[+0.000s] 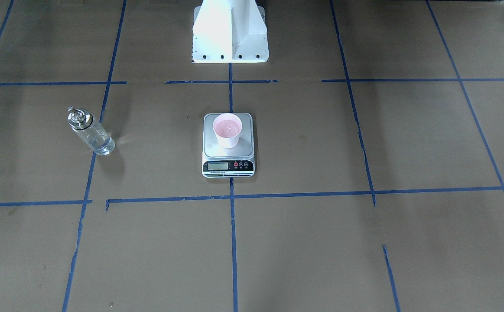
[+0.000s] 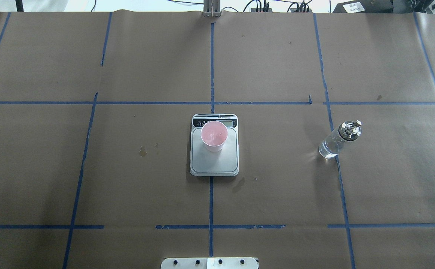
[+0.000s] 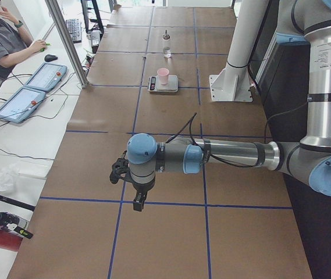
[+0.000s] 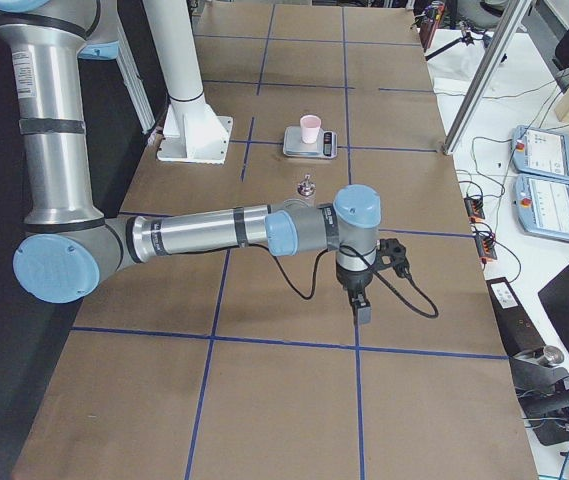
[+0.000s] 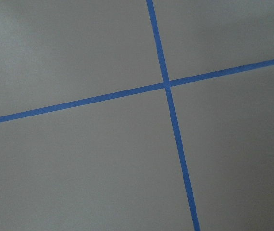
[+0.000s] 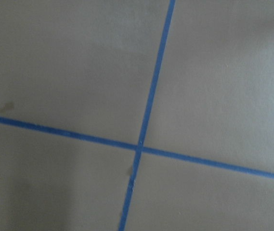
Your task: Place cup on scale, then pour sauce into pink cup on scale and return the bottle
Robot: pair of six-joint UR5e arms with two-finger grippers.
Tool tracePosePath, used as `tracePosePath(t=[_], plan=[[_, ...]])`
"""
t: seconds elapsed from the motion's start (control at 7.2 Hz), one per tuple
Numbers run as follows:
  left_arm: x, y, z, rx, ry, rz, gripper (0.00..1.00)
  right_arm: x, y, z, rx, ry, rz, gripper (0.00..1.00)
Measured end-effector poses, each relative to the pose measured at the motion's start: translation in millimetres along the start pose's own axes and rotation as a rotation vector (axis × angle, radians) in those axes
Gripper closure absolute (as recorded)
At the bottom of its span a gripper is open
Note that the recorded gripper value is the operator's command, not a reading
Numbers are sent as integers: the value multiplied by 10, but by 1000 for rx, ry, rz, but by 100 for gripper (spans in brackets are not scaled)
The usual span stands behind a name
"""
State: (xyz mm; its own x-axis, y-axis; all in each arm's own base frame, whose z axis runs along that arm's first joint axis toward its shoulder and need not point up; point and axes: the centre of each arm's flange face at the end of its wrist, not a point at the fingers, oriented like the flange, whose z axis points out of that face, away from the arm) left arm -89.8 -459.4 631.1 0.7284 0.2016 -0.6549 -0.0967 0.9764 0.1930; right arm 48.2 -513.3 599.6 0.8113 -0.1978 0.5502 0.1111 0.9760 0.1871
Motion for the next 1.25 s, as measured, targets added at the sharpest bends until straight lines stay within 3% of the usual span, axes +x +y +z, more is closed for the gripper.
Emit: tracePosePath(t=[0.28,0.42,0.69,1.25], plan=[[-5,2,6,-1,0,0,0,264,577,332,-89,-53,38,0],[-6,3,7,-1,0,0,0,290,683,391,-100,-80,51,0],[-6,2,7,-1,0,0,0,265,683,387,-93,-126,59,0],[8,-54,-19,4,-1,5,0,256,656,384,-87,-141,58,0]])
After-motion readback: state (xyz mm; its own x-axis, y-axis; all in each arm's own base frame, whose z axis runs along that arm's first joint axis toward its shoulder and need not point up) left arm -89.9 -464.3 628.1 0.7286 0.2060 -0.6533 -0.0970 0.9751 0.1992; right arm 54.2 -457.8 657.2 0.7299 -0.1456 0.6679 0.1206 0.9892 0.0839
